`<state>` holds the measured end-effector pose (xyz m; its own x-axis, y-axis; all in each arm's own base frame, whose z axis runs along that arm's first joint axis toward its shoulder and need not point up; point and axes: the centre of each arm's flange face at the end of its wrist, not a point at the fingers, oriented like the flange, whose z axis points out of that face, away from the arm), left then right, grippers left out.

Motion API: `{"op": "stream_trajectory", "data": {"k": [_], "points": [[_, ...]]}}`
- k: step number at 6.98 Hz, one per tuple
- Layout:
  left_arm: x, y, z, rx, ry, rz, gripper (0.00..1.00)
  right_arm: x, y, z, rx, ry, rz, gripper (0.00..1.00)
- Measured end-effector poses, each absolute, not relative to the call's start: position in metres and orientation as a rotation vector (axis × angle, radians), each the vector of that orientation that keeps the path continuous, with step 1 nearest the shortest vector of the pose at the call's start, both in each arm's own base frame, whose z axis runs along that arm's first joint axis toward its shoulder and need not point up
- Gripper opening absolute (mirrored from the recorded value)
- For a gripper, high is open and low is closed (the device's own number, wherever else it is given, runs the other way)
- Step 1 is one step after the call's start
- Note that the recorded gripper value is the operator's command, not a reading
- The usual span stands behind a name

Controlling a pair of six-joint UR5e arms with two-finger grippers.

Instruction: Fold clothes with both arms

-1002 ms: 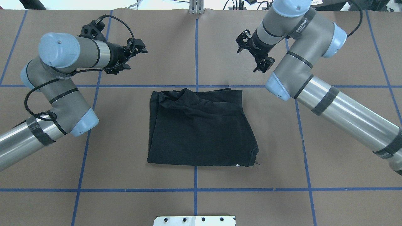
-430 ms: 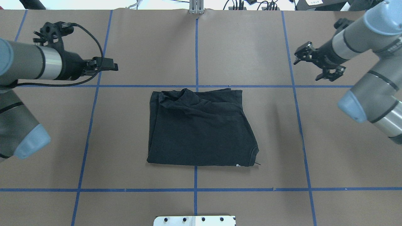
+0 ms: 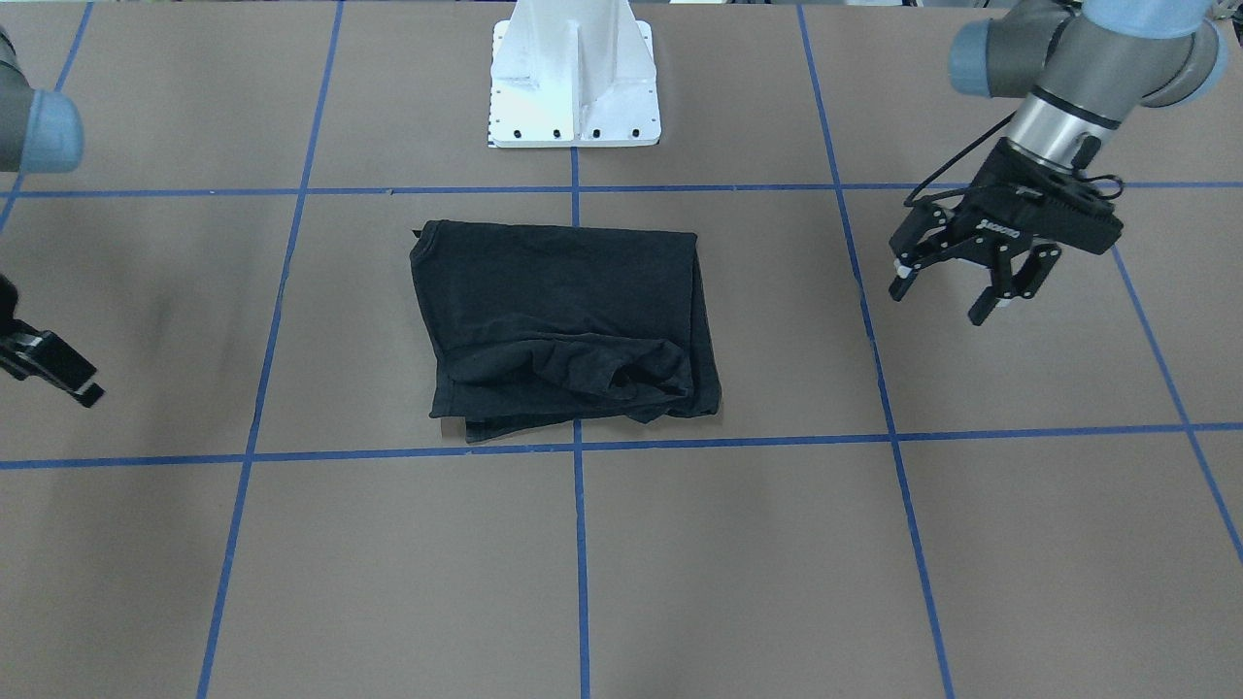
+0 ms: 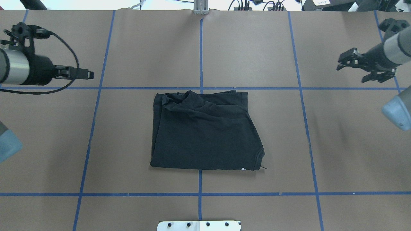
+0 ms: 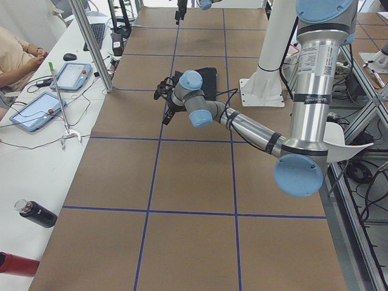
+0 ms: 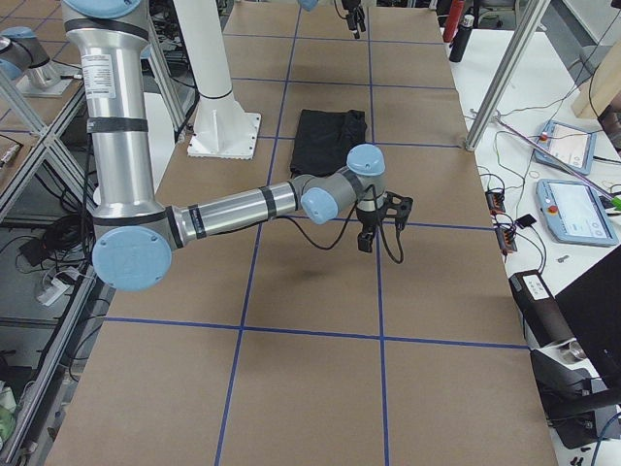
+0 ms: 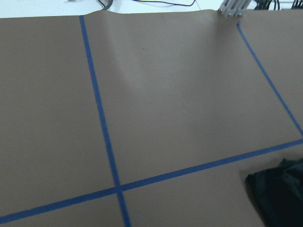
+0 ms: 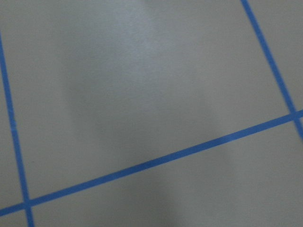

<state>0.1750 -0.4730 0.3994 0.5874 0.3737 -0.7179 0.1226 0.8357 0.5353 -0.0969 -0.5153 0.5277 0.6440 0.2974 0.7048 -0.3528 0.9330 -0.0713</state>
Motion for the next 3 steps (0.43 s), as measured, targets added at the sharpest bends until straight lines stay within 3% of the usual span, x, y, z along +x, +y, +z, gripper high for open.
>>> {"op": "stream_trajectory", "data": {"k": [3], "points": [[0.04,-0.477,0.496,0.597,0.864,0.319,1.0,0.032,-0.469,0.605,0.09,-0.722,0.136,1.0]]}}
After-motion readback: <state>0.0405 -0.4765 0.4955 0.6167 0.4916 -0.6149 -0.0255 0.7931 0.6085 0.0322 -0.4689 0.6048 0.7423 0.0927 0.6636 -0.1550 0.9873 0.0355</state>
